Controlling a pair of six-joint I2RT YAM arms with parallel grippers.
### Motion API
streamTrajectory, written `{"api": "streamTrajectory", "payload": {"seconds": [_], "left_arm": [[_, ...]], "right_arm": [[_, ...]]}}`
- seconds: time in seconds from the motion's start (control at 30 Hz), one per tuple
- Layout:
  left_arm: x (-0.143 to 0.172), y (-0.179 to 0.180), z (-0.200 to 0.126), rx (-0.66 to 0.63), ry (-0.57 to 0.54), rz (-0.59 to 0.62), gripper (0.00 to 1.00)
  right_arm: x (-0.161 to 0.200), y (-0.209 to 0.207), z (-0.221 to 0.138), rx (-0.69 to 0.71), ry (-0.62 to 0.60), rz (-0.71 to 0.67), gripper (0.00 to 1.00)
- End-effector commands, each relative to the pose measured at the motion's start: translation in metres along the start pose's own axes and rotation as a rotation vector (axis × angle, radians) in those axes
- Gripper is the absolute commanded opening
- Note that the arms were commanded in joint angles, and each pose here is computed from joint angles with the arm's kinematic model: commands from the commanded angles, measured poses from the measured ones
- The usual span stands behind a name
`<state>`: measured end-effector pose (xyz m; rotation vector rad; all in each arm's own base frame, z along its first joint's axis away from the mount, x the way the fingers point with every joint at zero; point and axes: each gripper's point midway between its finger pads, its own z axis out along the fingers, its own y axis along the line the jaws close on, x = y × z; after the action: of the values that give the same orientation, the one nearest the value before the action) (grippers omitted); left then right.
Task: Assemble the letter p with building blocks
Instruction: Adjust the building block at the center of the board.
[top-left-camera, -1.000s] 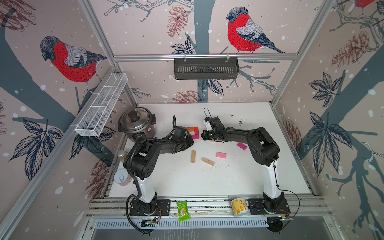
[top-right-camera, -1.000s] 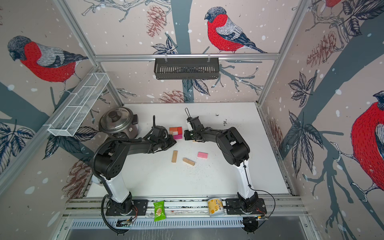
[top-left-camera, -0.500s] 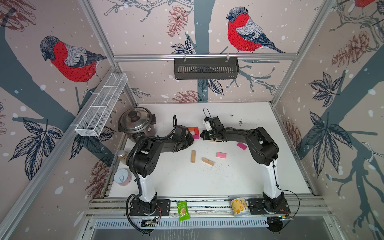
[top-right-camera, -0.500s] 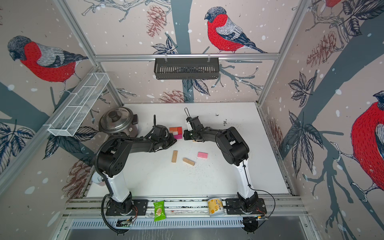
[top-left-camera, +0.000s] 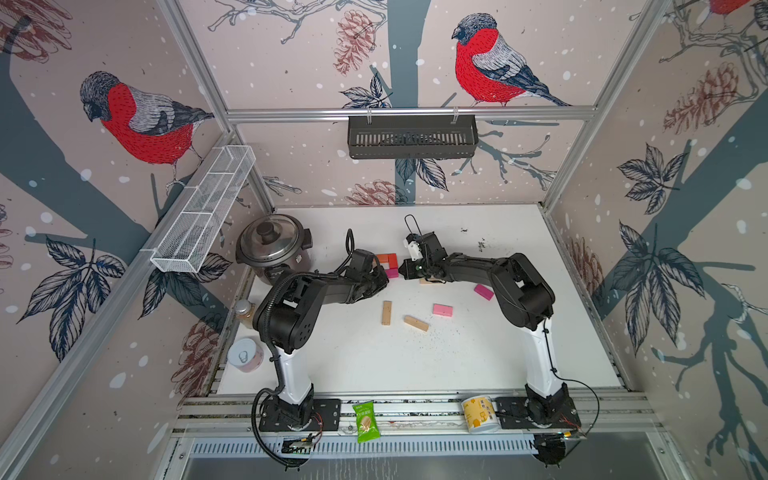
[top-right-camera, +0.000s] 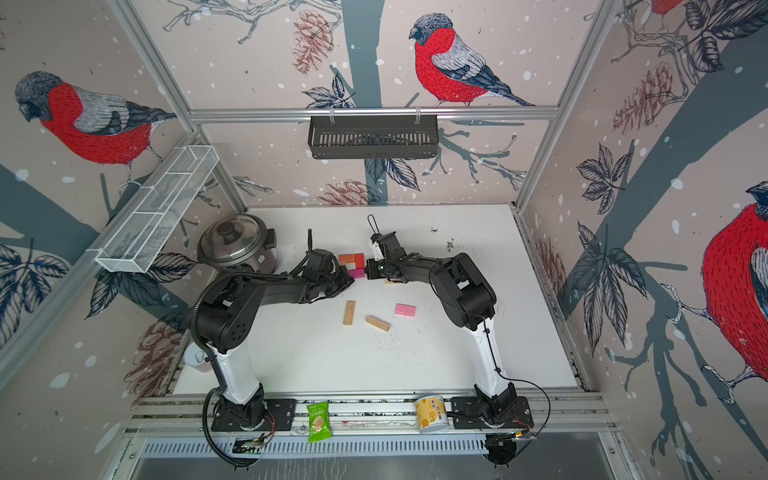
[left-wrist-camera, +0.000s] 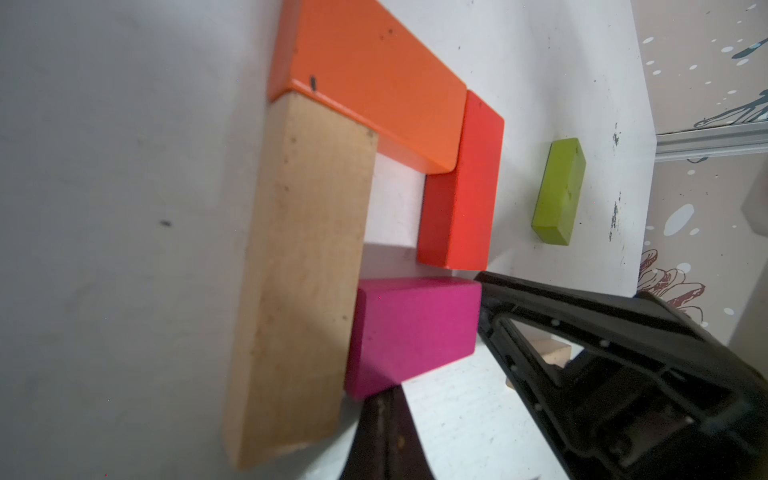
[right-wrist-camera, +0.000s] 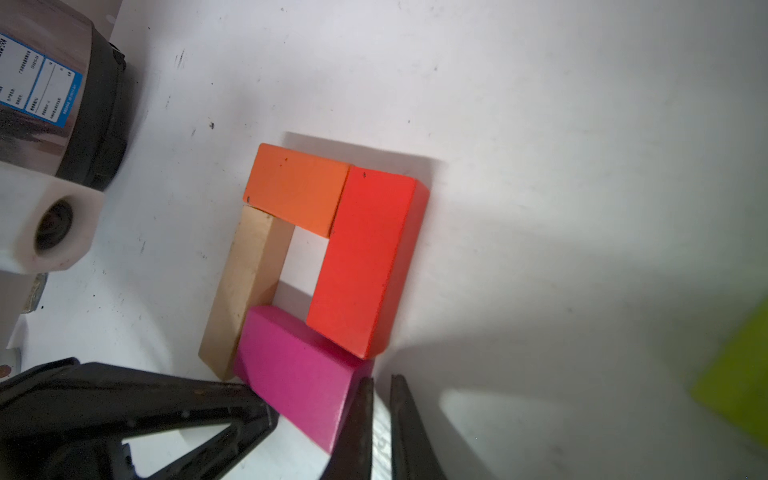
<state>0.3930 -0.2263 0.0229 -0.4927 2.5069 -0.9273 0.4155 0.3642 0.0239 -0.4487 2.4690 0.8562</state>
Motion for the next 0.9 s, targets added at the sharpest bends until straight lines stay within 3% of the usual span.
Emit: {"api": "streamTrajectory", "payload": {"seconds": [0.0,0.6,0.87], "left_arm": [[-0.005,-0.002,0.001,0.001,-0.017,-0.011,0.0],[0.0,0.001,0.005,0.0,-0.001,-0.018,0.0],[0.009,-0.016,-0.014,0.051,0.021,0.041,0.0]], "right_arm": [[0.028,-0.016,0.004,0.062,0.099,0.029,0.14],[0.028,-0.019,0.004,0.073,0.096,0.035,0.14],[0.021,-0.023,-0.005,0.073,0.064,0.058,0.15]]}}
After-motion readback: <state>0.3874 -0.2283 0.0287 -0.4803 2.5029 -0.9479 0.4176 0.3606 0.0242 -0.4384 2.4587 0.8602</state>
